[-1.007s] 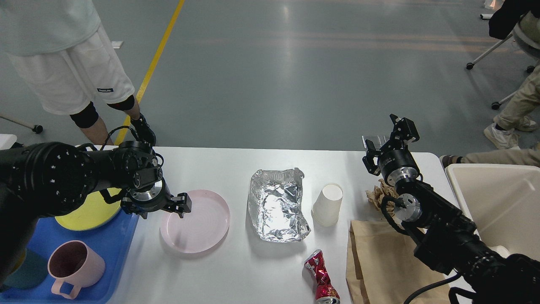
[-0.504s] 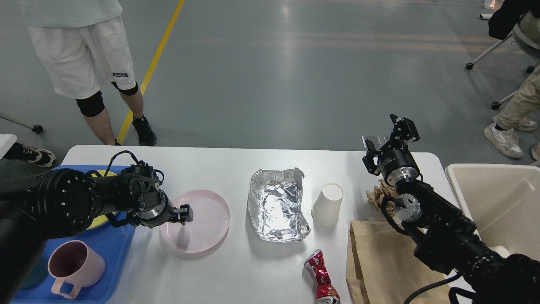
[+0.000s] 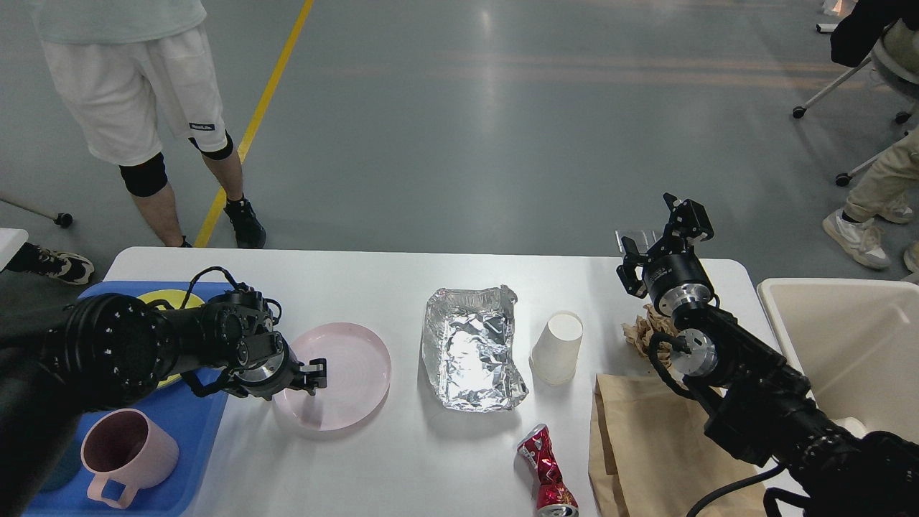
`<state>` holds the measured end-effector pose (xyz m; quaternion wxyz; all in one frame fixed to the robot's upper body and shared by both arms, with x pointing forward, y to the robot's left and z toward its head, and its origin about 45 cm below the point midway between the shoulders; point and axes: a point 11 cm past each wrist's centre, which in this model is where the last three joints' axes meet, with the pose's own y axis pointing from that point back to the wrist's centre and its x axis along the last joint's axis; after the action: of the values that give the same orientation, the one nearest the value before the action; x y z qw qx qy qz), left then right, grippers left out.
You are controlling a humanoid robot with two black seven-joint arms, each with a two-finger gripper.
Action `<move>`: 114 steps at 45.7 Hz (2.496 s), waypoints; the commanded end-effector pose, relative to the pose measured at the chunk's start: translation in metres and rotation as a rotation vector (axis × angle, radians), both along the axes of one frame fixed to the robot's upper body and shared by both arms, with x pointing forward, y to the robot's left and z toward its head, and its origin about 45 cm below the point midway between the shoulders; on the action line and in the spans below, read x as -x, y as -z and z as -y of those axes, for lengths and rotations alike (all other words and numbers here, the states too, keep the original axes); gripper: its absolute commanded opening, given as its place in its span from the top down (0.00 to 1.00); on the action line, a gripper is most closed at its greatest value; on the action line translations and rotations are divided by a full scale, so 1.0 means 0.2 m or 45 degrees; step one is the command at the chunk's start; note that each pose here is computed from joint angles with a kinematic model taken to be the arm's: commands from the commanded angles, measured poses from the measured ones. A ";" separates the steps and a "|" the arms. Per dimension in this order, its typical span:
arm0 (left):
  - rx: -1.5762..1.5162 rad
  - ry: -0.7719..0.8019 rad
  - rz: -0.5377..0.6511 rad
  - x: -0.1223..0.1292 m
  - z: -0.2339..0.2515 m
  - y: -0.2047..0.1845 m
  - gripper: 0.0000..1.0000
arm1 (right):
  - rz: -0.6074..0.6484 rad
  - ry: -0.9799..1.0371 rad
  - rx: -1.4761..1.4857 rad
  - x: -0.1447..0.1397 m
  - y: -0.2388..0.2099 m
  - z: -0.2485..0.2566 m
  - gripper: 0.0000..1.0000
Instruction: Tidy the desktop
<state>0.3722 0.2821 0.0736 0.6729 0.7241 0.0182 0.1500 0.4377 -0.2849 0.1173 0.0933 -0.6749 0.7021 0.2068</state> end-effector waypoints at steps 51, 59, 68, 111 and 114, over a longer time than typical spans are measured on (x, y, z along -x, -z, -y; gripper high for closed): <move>0.035 -0.173 -0.095 -0.17 -0.12 -0.42 1.00 | -0.002 -0.001 0.001 0.00 0.00 0.00 0.00; 0.049 -0.154 -0.069 -0.23 -0.11 -0.52 1.00 | -0.002 0.001 0.000 0.00 0.00 0.00 0.00; 0.059 -0.147 -0.068 -0.24 -0.10 -0.55 1.00 | -0.002 0.001 0.000 0.00 0.00 0.00 0.00; 0.315 0.138 0.082 -0.31 0.05 -0.86 0.13 | 0.000 0.000 0.000 0.00 0.00 0.00 0.00; 0.312 0.139 0.070 -0.30 0.04 -0.86 0.13 | -0.002 0.001 0.000 0.00 0.00 0.00 0.00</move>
<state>0.4356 0.2750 0.2424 0.7579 0.6375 -0.0221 0.1368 0.4372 -0.2850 0.1166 0.0928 -0.6747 0.7023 0.2072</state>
